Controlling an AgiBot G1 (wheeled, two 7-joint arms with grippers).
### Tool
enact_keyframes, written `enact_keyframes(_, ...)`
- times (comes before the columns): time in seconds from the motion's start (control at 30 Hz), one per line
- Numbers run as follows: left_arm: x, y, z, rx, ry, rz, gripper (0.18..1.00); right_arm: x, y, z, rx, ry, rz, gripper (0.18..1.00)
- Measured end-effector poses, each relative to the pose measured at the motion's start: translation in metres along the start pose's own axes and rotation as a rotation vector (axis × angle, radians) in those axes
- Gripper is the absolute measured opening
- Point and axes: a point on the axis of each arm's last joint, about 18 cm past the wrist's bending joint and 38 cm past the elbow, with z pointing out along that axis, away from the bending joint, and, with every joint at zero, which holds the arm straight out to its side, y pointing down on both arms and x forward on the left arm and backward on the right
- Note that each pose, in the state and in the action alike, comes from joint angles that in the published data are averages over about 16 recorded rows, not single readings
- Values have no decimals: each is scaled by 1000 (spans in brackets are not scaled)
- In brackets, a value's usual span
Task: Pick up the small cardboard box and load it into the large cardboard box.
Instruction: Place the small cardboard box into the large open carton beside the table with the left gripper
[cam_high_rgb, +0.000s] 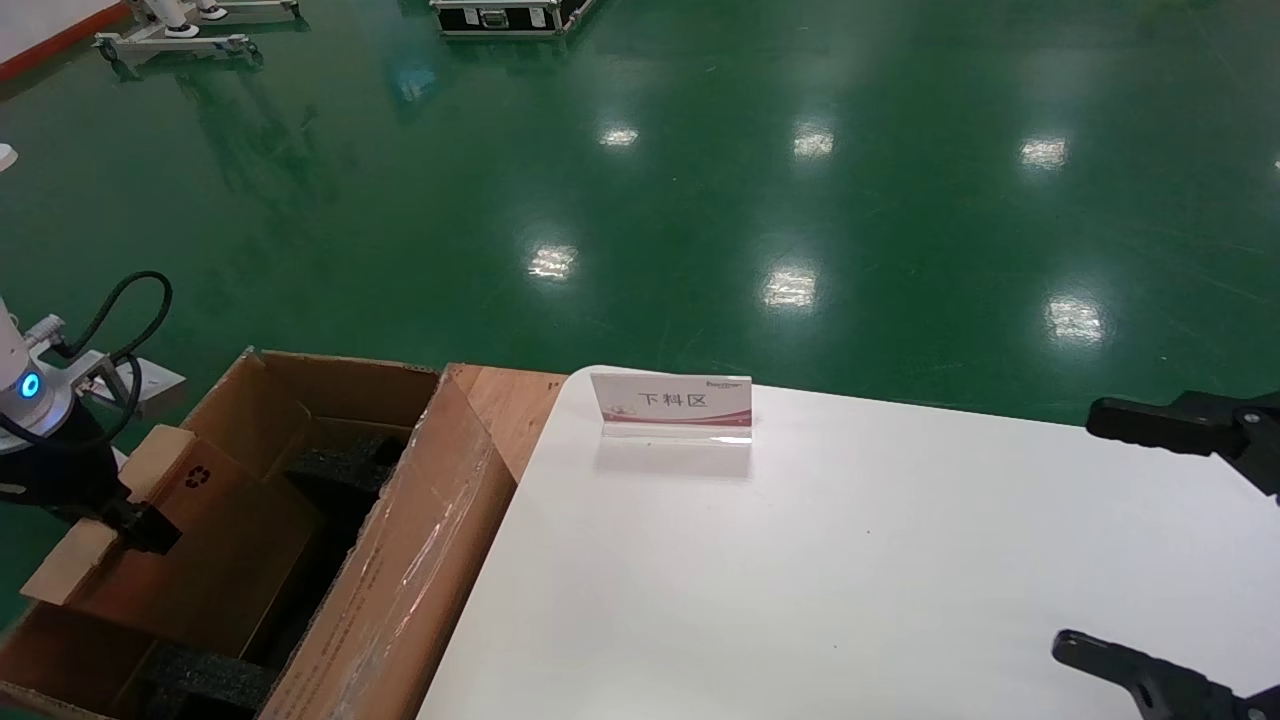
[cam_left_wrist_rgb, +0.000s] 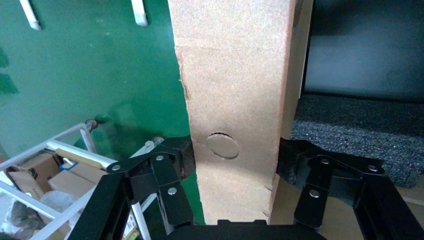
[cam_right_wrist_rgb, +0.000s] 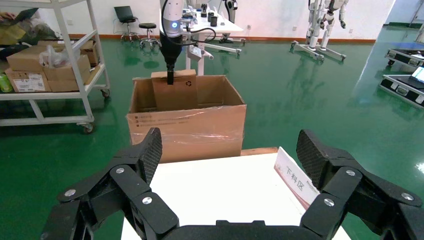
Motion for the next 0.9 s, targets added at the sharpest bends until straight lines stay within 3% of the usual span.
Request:
enact_keyframes(0.43, -1, 1, -1, 1, 0, 1, 492, 0, 0, 0, 0, 0, 0, 1001)
enact_keyframes(0.9, -1, -3, -7, 29, 6, 10, 784, 0, 0, 0, 0, 0, 0, 1001)
